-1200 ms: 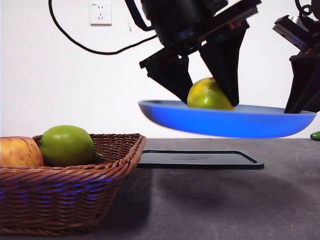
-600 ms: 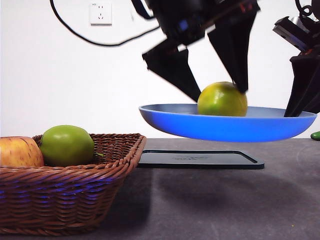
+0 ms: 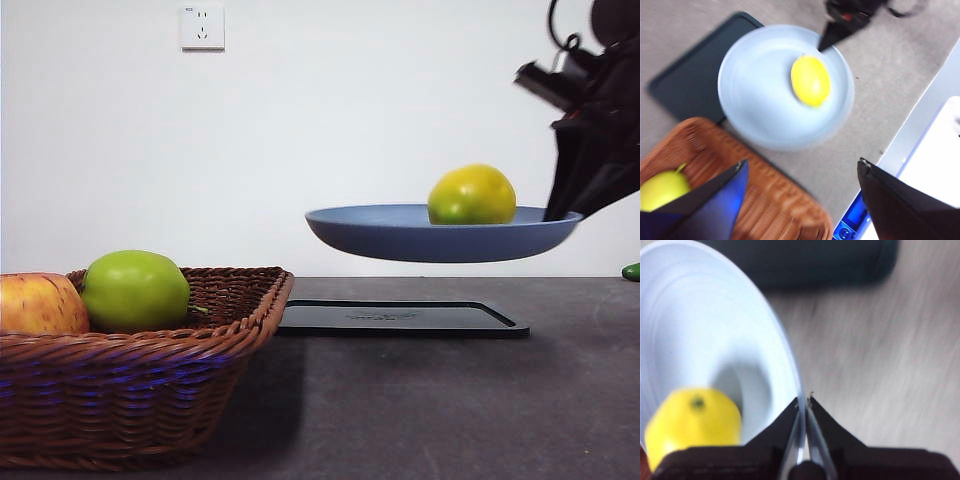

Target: Take the lemon from the basket,put the lemon in the plate,hand out the plate

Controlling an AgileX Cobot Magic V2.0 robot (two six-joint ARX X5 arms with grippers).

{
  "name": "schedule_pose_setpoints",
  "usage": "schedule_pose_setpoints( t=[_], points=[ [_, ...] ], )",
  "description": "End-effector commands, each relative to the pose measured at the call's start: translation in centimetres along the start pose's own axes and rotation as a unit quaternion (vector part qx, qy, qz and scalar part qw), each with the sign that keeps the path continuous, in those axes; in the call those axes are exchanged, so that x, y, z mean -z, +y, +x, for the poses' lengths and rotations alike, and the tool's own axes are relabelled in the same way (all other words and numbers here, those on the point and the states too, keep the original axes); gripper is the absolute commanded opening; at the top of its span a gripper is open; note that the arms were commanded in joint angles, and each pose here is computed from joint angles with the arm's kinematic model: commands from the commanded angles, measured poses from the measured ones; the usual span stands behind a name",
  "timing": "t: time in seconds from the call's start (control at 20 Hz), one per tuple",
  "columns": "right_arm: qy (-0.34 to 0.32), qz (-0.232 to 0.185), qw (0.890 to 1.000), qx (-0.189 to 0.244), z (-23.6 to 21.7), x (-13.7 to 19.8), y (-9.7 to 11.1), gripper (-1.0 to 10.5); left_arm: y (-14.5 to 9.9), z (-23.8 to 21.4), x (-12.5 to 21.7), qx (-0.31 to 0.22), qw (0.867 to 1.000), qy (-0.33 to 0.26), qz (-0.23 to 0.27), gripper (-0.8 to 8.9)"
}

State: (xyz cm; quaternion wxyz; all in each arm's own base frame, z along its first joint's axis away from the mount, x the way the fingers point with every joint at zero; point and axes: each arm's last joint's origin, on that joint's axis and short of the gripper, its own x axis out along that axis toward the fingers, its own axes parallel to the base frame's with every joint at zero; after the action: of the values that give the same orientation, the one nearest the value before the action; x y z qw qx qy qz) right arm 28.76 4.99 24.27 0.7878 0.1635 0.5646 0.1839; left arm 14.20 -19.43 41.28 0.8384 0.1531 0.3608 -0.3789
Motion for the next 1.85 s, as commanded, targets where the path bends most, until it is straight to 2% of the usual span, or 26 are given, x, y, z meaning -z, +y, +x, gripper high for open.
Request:
schedule_pose_setpoints(
  t=[0.05, 0.3, 0.55, 0.75, 0.85, 1.05, 1.25, 1.35, 1.5, 1.6, 1.85],
  points=[
    [-0.011, -0.001, 1.000, 0.002, 0.9, -3.2, 0.2, 0.0, 0.1, -2.1, 0.5, -0.004, 1.000, -0.013, -0.011, 3.76],
    [0.000, 0.015, 1.000, 0.004, 4.7, -8.5, -0.6, 0.0, 0.3, -4.6, 1.8, -0.004, 0.999, -0.018, -0.032, 3.76],
    [0.018, 0.037, 0.999, 0.010, 8.9, -11.4, -2.5, 0.0, 0.5, -4.6, 2.2, -0.019, 0.999, 0.005, -0.032, 3.76],
    [0.018, 0.042, 0.999, 0.012, 10.3, -11.8, -3.6, 0.0, 0.7, -4.6, 2.2, -0.070, 0.997, -0.002, -0.037, 3.76],
    [0.017, 0.039, 0.999, 0.013, 10.3, -11.8, -3.7, 0.1, 0.8, -4.6, 2.2, -0.076, 0.996, -0.002, -0.038, 3.76],
    [0.015, 0.026, 0.999, 0.012, 10.3, -11.8, -3.7, 1.5, 0.8, -4.4, 2.1, -0.076, 0.996, 0.000, -0.038, 3.76],
    [0.008, 0.013, 1.000, 0.011, 9.1, -11.9, -3.4, 1.6, 1.1, -4.5, 2.0, -0.132, 0.990, -0.011, -0.038, 3.75],
    [-0.001, -0.004, 1.000, 0.008, 7.1, -11.8, -2.7, 1.6, 1.2, -4.5, 1.9, -0.156, 0.987, -0.022, -0.034, 3.74],
    [-0.011, -0.036, 0.999, 0.006, 2.8, -11.0, -0.6, 1.5, 1.2, -4.5, 1.3, -0.159, 0.986, -0.046, -0.020, 3.44],
    [-0.021, -0.057, 0.998, 0.003, -0.3, -10.0, 1.2, 1.5, 1.2, -4.5, 0.8, -0.158, 0.985, -0.067, 0.004, 2.50],
    [-0.047, -0.153, 0.987, -0.016, -7.3, -6.0, 6.8, 0.0, 1.5, -4.6, 0.1, -0.168, 0.979, -0.091, 0.067, 0.22]
  ],
)
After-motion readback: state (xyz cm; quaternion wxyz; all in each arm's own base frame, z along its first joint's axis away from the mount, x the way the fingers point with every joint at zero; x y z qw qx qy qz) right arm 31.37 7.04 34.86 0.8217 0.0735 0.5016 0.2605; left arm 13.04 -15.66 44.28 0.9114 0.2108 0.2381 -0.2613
